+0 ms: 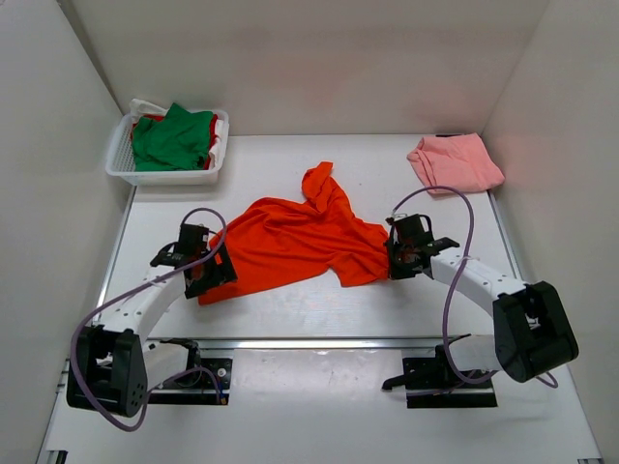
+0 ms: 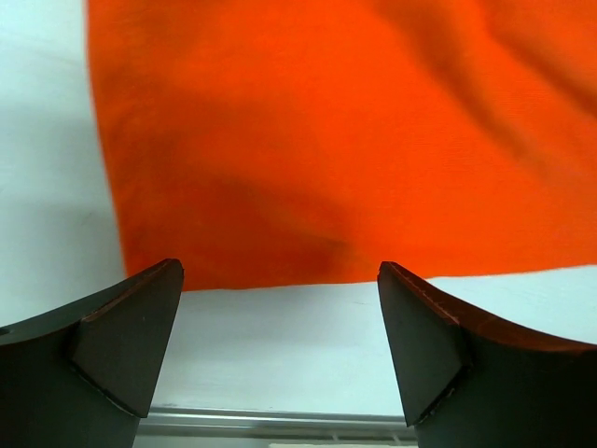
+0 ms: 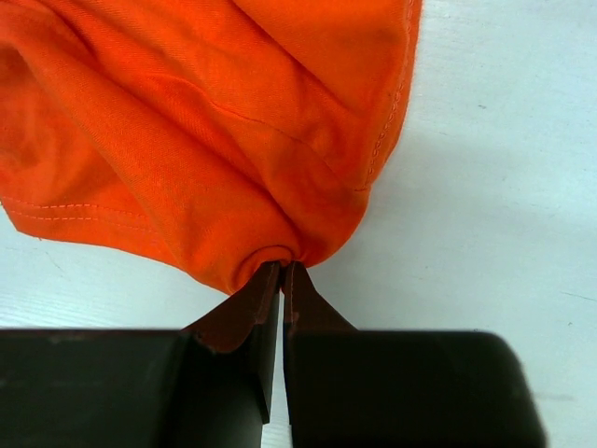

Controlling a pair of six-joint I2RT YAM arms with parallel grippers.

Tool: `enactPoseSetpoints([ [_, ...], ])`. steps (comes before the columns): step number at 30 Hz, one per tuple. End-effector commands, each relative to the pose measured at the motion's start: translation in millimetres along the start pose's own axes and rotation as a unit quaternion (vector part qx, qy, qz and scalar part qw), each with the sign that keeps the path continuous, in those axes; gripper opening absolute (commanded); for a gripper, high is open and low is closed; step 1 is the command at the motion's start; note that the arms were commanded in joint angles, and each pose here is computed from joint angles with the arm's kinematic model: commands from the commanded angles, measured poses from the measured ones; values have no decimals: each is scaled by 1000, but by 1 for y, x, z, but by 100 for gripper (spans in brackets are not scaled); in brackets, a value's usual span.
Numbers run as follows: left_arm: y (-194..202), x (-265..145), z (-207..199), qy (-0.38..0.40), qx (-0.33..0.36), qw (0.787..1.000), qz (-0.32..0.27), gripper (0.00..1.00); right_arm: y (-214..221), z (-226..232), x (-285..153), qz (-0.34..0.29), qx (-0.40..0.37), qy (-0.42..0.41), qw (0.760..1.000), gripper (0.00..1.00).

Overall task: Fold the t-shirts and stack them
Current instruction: Flatten out the tshirt

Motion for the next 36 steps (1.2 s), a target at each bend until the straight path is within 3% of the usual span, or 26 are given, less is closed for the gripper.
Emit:
enactPoseSetpoints([
  [1,-2,-3,9,-63,-9,998,-9,97,-12,8,-10,-29,1,-23,999,0],
  [6,16,20,4,-86,37,992,86,96,-14,8,-16,-34,3,-27,999,0],
  [11,21,30,3,-96,47,987,117,83,-23,1,-28,-56,13,-36,998,0],
  [12,21,31,5,-92,42,988,120,54,-23,1,-32,-59,9,-37,998,0],
  [13,22,31,6,-91,42,988,120,34,-26,-1,-34,-68,15,-39,997,0],
  [14,17,30,4,-83,40,990,109,0,-24,-3,-34,-66,15,-39,997,0],
  [17,-8,19,-8,-28,33,996,77,0,-30,-8,-40,-79,18,-45,996,0],
  [21,-86,-54,-45,106,26,992,-63,0,-68,-14,-81,-140,27,-48,989,0],
  [23,-145,-126,-62,161,16,970,-180,0,-103,-10,-129,-222,26,-68,972,1],
  [28,-217,-228,-75,244,4,919,-311,0,-161,-5,-238,-371,24,-100,923,0],
  [33,-219,-292,-87,327,-28,855,-402,0,-178,4,-339,-490,0,-99,866,0],
  [34,-211,-313,-83,341,-29,830,-440,0,-176,6,-360,-517,-9,-95,851,0],
  [36,-204,-324,-82,347,-27,820,-454,0,-165,11,-387,-551,-27,-92,829,0],
])
Point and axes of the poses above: each gripper's point midway between its finger pads, its own x axis out along the fingers, its own z axis along the line the jaws close on, y = z × x, the point moved 10 cm from there along -x, back along the fingers, and after that the axes turned 8 degrees about x, right-handed, at the moved point
